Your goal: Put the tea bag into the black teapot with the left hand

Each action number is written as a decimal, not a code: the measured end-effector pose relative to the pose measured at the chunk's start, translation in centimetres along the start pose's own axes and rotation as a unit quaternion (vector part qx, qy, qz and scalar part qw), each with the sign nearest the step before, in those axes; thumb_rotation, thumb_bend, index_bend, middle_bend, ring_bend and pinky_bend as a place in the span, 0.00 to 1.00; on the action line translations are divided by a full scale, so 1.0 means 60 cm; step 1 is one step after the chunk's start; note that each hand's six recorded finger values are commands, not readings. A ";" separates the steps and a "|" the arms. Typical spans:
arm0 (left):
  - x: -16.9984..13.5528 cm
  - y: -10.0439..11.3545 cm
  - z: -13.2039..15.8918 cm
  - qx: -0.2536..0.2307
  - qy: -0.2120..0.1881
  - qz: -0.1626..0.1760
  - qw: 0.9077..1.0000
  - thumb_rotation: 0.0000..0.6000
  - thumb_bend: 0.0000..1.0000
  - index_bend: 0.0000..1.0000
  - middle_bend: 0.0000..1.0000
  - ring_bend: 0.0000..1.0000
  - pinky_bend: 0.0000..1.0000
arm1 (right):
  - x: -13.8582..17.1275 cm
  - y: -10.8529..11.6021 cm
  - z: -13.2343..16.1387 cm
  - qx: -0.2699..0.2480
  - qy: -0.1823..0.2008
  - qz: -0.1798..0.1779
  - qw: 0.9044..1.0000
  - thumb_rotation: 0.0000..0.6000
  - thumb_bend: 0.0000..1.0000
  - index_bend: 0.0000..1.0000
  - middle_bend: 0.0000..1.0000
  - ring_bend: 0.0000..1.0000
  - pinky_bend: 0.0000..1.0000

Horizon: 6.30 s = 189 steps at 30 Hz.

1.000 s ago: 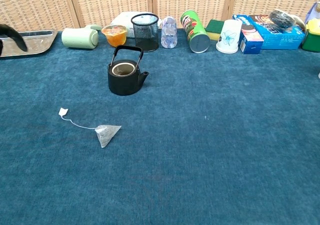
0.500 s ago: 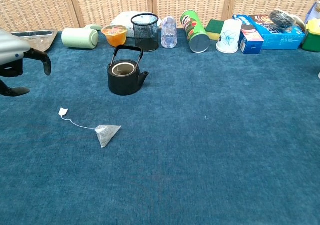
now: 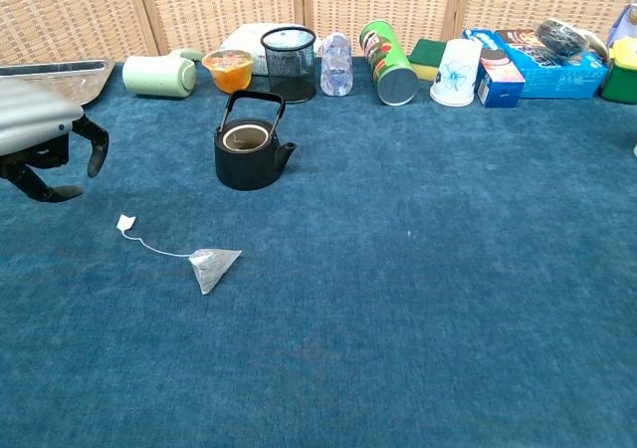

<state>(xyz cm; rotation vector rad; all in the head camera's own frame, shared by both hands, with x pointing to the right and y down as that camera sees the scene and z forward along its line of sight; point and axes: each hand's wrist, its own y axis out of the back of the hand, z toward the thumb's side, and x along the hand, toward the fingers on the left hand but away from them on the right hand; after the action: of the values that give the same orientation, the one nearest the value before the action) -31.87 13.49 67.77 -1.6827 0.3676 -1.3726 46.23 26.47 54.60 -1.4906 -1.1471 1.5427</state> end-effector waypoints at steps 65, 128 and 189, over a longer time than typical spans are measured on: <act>0.072 -0.064 0.045 0.044 -0.112 -0.031 0.992 1.00 0.36 0.57 1.00 0.99 0.91 | 0.011 -0.004 -0.009 0.003 -0.030 0.000 1.000 1.00 0.21 0.44 0.47 0.45 0.36; 0.028 0.099 0.037 -0.010 -0.102 0.082 0.991 1.00 0.49 0.58 1.00 0.99 0.91 | 0.012 -0.003 -0.006 -0.006 -0.019 0.001 1.000 1.00 0.21 0.44 0.47 0.45 0.36; 0.099 0.294 0.078 -0.047 -0.090 0.157 0.982 1.00 0.49 0.58 1.00 0.99 0.91 | 0.023 -0.015 -0.032 -0.026 -0.034 0.007 0.999 1.00 0.21 0.44 0.47 0.45 0.36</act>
<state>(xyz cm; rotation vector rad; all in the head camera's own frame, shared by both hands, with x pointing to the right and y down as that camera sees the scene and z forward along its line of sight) -20.37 1.76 57.80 -1.7242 0.5730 -0.9778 47.93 28.31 55.00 -1.4920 -1.2263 1.5954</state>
